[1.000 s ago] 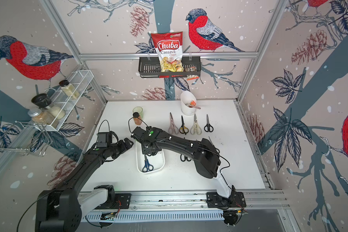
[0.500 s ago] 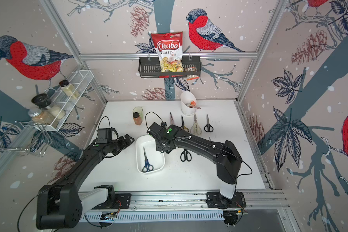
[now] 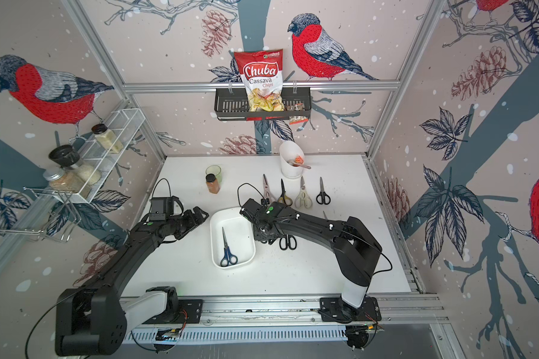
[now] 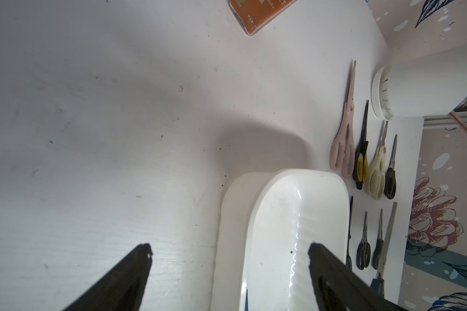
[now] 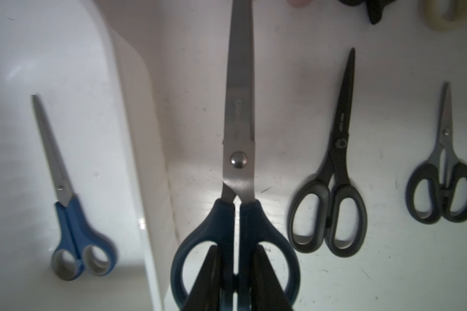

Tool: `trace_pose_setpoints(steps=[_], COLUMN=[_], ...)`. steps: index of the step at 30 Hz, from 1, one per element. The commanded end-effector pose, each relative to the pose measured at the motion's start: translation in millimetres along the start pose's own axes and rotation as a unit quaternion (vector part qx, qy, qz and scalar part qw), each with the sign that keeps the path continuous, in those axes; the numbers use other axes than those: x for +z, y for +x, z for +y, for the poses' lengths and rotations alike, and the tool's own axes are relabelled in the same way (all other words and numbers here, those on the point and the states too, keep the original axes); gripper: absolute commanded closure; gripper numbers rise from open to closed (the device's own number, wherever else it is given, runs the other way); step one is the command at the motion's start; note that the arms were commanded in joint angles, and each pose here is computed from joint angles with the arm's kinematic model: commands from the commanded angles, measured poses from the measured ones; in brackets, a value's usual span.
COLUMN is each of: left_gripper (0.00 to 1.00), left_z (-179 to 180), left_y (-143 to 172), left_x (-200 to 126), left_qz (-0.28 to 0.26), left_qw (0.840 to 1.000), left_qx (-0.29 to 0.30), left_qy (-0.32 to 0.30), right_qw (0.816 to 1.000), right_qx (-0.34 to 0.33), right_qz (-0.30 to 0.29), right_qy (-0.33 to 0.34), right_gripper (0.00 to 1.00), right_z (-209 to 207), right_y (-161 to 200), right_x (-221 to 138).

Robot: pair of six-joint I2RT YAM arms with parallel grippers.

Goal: Take the scissors out of the storage box
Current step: Place the scissors at the center of the board.

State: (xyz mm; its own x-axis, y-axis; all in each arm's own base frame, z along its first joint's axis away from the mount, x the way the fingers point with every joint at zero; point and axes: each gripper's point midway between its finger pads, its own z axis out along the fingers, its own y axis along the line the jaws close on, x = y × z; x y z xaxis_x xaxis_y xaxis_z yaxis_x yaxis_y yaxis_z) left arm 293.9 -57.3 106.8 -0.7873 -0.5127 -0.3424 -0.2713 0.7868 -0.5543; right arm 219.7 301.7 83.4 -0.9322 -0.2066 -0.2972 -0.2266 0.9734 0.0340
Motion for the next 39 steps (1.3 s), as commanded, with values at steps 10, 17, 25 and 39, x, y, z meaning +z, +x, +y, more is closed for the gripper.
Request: trace_pose_setpoints(steps=[10,17,25,39], left_gripper=[0.05,0.05,0.05,0.05], left_z=[4.0,6.6,10.6,7.8], left_y=[1.3,4.2,10.9,9.0], left_x=[-3.3,-5.5,-5.8,-11.9], left_qz=[-0.002,-0.006,-0.003,-0.009], left_qw=[1.000,1.000,1.000,0.999], left_qx=[-0.003,-0.008,-0.009,0.028], left_qy=[-0.013,-0.015,-0.017,-0.017], right_qw=[1.000,0.999,0.998,1.000], right_qx=[-0.021,-0.019,-0.020,-0.015], right_qz=[0.021,0.046,0.056,0.005], right_qy=[-0.001,0.002,0.007,0.016], right_gripper=[1.00,1.00,0.88,0.56], right_z=[10.7,21.3,20.9,21.2], right_y=[25.8,36.9,44.6,8.8], right_x=[43.7,62.6,68.2,23.3])
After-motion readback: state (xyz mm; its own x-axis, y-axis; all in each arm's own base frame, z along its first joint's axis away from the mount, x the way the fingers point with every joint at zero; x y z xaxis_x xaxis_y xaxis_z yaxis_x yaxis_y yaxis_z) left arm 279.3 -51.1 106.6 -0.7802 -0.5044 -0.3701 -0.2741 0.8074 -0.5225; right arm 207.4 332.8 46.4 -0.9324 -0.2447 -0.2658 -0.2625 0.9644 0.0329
